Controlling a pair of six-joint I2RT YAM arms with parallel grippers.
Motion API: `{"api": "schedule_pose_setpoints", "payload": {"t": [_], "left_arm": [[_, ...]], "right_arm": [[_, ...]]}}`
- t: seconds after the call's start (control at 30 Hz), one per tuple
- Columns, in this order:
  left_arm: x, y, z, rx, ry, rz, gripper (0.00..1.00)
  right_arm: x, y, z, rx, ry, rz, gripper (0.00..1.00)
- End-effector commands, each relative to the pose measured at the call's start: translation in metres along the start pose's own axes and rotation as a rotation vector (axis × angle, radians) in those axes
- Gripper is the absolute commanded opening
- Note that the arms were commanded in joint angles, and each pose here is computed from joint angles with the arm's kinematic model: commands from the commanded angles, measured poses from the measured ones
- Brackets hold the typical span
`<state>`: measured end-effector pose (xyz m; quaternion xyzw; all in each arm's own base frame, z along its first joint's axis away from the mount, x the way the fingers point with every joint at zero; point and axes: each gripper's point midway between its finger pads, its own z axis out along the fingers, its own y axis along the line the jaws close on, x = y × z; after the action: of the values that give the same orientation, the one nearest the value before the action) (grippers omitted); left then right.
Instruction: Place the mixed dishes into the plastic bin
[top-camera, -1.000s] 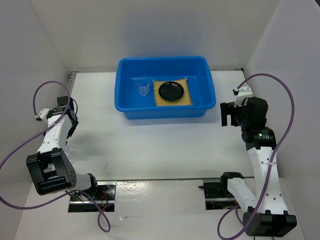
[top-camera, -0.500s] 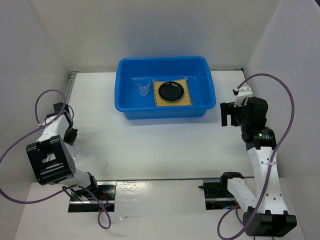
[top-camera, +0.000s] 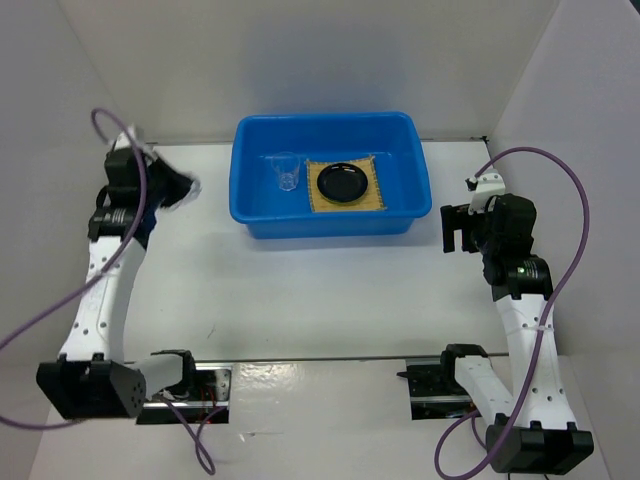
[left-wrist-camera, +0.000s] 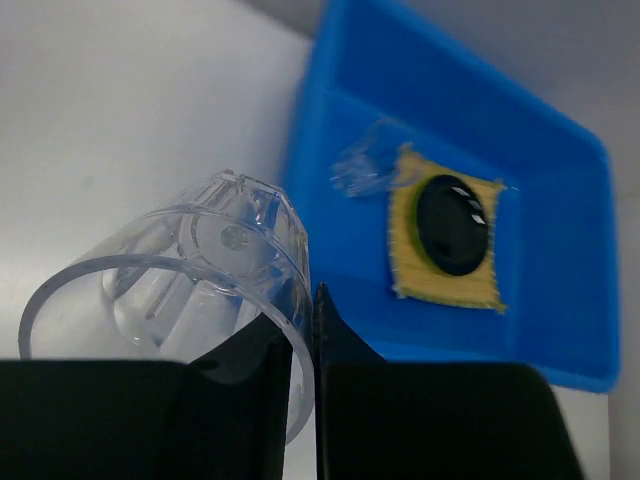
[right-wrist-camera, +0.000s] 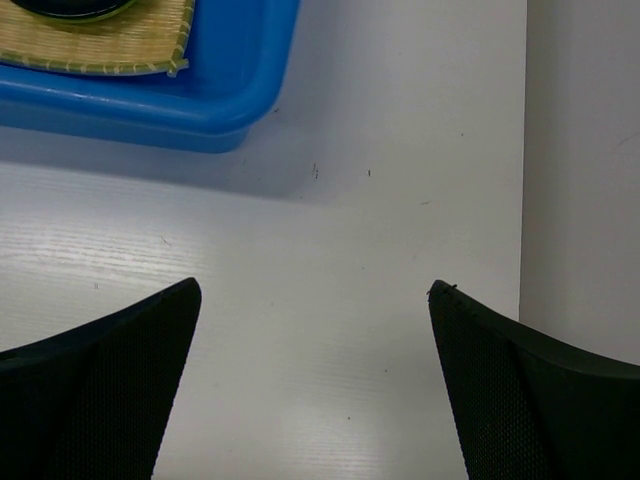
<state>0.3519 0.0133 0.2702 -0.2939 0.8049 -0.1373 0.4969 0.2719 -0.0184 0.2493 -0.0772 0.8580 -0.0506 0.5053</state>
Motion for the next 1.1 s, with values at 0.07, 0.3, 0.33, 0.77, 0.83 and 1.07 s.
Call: {"api": "schedule_pose_setpoints", "payload": {"t": [0.07,0.3,0.33,0.77,0.83,1.07], "left_arm": [[-0.015,-0.126,0.01,0.333,0.076,0.31,0.0],[0.075,-0.191,0.065,0.36,0.341,0.552,0.06],[0.096,-0.187,0.083,0.326,0.383,0.595,0.06],[0.178,-0.176,0.174,0.081,0.462,0.794,0.01],[0.188,-0.167,0.183,0.032,0.475,0.82,0.01],[0.206,-0.153,0.208,-0.008,0.497,0.884,0.07]], "right_arm": [[-0.008,-0.004,-0.001,0.018,-0.042,-0.004,0.99],[-0.007,-0.007,-0.001,0.027,-0.04,0.001,0.99],[-0.007,-0.007,-0.001,0.027,-0.04,0.001,0.99],[-0.007,-0.011,-0.001,0.044,-0.036,0.006,0.99],[-0.007,-0.011,-0.001,0.044,-0.036,0.006,0.99],[-0.009,-0.012,-0.001,0.046,-0.045,0.005,0.99]]}}
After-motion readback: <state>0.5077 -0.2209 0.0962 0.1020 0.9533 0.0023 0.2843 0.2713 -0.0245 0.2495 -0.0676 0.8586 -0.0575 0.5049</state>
